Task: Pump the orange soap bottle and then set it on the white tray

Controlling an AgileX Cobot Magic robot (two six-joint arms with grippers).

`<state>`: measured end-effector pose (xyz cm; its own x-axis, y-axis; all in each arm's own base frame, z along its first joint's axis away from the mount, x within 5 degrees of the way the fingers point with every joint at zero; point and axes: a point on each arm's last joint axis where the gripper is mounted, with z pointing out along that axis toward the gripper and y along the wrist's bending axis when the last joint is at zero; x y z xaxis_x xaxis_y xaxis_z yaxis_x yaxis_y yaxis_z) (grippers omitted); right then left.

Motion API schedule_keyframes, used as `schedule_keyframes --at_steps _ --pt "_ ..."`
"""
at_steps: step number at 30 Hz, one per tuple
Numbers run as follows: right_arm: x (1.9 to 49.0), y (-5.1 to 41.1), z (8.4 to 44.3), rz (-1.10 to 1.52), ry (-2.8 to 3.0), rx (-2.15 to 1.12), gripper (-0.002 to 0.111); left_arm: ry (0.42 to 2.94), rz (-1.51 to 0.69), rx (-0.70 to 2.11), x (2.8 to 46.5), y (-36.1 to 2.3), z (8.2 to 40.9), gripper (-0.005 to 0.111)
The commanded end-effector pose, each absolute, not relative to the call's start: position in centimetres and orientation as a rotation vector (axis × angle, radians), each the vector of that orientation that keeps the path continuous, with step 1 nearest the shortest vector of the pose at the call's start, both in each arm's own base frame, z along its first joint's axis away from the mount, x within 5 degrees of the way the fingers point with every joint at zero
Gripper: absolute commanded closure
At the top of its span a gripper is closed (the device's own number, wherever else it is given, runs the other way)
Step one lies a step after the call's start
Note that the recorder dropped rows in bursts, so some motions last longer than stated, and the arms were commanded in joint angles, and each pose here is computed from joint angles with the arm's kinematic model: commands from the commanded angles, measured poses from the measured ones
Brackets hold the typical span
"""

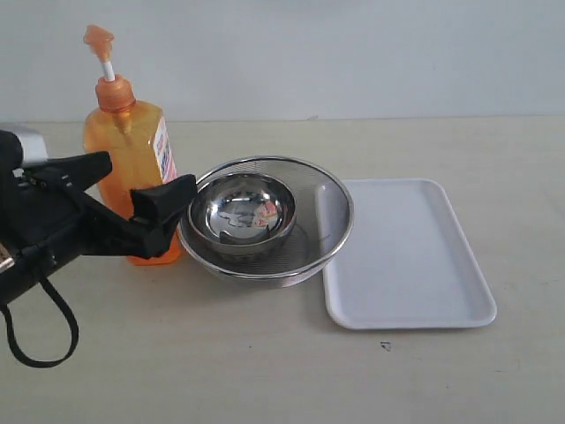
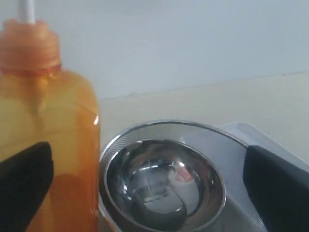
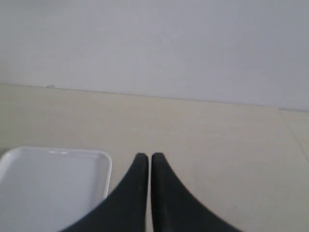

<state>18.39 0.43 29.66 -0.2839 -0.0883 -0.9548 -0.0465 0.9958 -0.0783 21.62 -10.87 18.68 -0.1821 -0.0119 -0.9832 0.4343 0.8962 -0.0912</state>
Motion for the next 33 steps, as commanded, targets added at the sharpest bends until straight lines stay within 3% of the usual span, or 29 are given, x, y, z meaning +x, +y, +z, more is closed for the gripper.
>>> schedule_keyframes --at_steps 1,16,33 --pt "19.0 0.4 31.3 -0.076 1.811 -0.132 0.109 1.752 -0.414 0.236 22.4 -10.9 16.8 -0.003" --pt "19.4 0.4 31.9 -0.096 1.743 -0.150 0.109 1.731 -0.246 0.161 24.5 -10.4 17.1 -0.003" --pt "19.4 0.4 31.9 -0.093 1.744 -0.146 0.109 1.777 -0.106 0.062 29.5 -10.9 14.6 -0.003"
